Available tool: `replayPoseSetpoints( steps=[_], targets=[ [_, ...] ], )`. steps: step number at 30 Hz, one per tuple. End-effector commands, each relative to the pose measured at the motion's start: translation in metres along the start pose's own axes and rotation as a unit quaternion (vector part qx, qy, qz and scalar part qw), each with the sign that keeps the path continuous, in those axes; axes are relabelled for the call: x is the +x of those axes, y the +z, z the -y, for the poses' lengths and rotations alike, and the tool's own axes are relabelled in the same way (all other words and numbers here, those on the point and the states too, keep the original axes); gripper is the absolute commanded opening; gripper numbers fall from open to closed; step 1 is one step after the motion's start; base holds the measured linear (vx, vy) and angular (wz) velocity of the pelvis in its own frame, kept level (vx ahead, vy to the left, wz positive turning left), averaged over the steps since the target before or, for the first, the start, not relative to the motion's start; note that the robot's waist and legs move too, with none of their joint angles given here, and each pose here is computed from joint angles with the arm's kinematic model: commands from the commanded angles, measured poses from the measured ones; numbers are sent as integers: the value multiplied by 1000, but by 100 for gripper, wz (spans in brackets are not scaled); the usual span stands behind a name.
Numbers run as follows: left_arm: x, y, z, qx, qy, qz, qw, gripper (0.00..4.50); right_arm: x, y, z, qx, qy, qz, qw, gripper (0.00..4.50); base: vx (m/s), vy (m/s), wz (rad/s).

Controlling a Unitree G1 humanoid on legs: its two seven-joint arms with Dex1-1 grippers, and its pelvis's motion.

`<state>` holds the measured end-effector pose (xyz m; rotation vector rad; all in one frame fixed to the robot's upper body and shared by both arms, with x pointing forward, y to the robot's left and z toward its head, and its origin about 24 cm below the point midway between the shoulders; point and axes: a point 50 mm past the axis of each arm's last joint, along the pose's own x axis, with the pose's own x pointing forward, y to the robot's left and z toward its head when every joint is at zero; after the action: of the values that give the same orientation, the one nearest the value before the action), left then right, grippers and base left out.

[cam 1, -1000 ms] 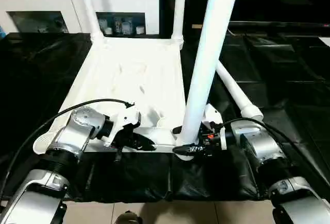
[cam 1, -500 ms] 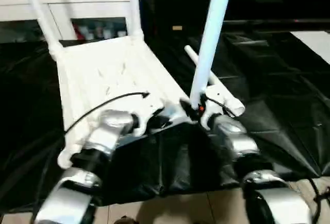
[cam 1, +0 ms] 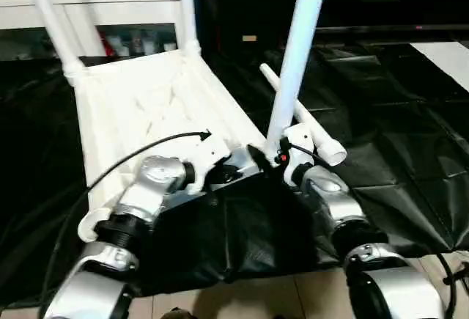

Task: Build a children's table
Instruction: Rotate leg to tighten

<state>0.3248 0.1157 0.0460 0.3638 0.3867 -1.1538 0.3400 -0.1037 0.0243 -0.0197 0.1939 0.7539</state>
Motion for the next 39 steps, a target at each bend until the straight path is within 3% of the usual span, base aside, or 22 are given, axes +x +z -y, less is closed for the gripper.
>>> replayPoseSetpoints(
  steps=[1, 2, 5, 6, 7, 11, 24, 31, 32, 34, 35, 36, 37, 39],
  targets=[
    [11, 17, 15, 34, -72, 40, 996, 0, 13, 6, -39, -38, 167, 3, 985, 411, 0, 0, 0],
    [6, 17, 14, 34, -92, 44, 994, 0, 6, 5, -40, -52, 226, -8, 973, 411, 54, -14, 4],
    [1, 17, 12, 36, -108, 43, 993, 0, -1, 4, -39, -64, 274, -22, 959, 411, 36, -8, 3],
    [-4, 15, 11, 41, -124, 39, 991, 0, -8, 4, -36, -74, 311, -38, 947, 411, 0, 0, 0],
    [-4, 15, 11, 41, -124, 39, 991, 0, -8, 4, -36, -74, 311, -38, 947, 411, 58, -2, 3],
    [-15, 13, 8, 49, -157, 28, 986, 0, -20, 4, -30, -86, 384, -82, 915, 397, 0, 0, 0],
    [-28, 6, 7, 50, -191, 12, 980, 0, -25, 5, -34, -81, 426, -95, 896, 303, 0, 0, 0],
    [-29, 3, 7, 45, -190, 8, 981, 0, -24, 2, -36, -50, 405, -74, 910, 277, 0, 0, 0],
    [-25, 4, 5, 42, -167, 9, 985, 0, -22, -1, -36, -42, 376, -68, 923, 276, 0, 0, 0],
    [-24, 4, 4, 41, -162, 9, 986, 0, -21, -1, -36, -42, 369, -67, 926, 275, 0, 0, 0],
    [-20, 5, 2, 37, -142, 8, 989, 0, -17, -2, -34, -40, 333, -68, 940, 275, 0, 0, 0],
    [-20, 5, 2, 37, -142, 8, 989, 0, -17, -2, -34, -40, 333, -68, 940, 275, 0, 0, 0],
    [-14, 7, 0, 30, -111, 3, 993, 0, -11, -3, -33, -34, 286, -61, 956, 275, 0, 0, 0],
    [-7, 10, -1, 17, -83, 6, 996, 0, -3, -5, -30, -21, 219, -61, 974, 274, 0, 0, 0]
  ],
)
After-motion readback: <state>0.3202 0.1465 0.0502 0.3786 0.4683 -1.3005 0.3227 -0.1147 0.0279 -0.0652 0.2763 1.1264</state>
